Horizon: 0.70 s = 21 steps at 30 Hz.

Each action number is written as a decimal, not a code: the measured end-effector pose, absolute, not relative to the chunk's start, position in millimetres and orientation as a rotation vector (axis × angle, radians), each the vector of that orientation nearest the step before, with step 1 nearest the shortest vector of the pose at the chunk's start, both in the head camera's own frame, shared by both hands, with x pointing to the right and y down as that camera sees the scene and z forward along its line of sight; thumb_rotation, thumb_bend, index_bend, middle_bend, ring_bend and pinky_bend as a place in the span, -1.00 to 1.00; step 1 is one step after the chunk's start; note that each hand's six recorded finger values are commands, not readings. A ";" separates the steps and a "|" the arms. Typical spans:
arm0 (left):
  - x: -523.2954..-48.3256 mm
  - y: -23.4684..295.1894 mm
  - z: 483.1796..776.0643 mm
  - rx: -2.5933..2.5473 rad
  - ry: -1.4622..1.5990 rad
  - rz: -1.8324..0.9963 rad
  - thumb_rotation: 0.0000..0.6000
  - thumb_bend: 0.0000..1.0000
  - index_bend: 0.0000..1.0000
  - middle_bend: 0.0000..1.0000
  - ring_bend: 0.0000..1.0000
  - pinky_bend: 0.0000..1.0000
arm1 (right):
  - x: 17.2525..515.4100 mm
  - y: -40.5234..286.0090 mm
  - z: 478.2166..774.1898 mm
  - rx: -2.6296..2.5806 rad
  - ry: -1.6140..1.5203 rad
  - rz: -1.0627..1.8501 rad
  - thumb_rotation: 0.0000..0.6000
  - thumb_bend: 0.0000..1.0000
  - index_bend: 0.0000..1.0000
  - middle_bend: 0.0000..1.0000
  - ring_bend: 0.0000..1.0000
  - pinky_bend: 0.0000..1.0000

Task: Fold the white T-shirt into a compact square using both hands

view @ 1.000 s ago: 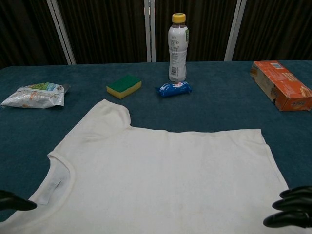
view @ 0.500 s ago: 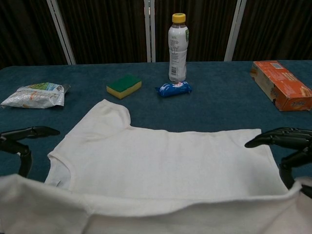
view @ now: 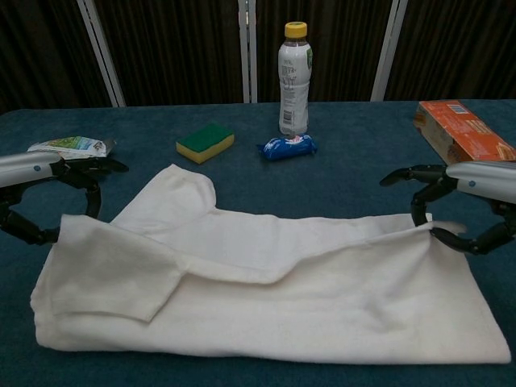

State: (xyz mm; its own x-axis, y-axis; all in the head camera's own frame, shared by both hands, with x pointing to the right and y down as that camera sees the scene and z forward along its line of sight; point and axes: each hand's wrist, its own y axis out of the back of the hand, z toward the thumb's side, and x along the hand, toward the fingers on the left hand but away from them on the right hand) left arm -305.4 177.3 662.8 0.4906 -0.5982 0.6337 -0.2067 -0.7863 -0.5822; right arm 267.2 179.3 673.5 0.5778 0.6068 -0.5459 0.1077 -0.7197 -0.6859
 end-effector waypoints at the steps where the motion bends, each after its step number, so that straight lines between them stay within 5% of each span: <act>1: -304.1 174.0 664.2 -2.303 0.670 -1.232 1.00 0.16 0.45 -1.00 -1.00 -1.00 | 265.9 176.4 674.4 -2.200 -0.573 1.079 1.00 -0.02 0.48 -0.85 -1.00 -1.00; 21: -289.6 131.3 689.1 -2.213 0.703 -1.255 1.00 0.16 0.45 -1.00 -1.00 -1.00 | 260.3 146.0 712.0 -2.143 -0.622 1.196 1.00 -0.02 0.48 -0.85 -1.00 -1.00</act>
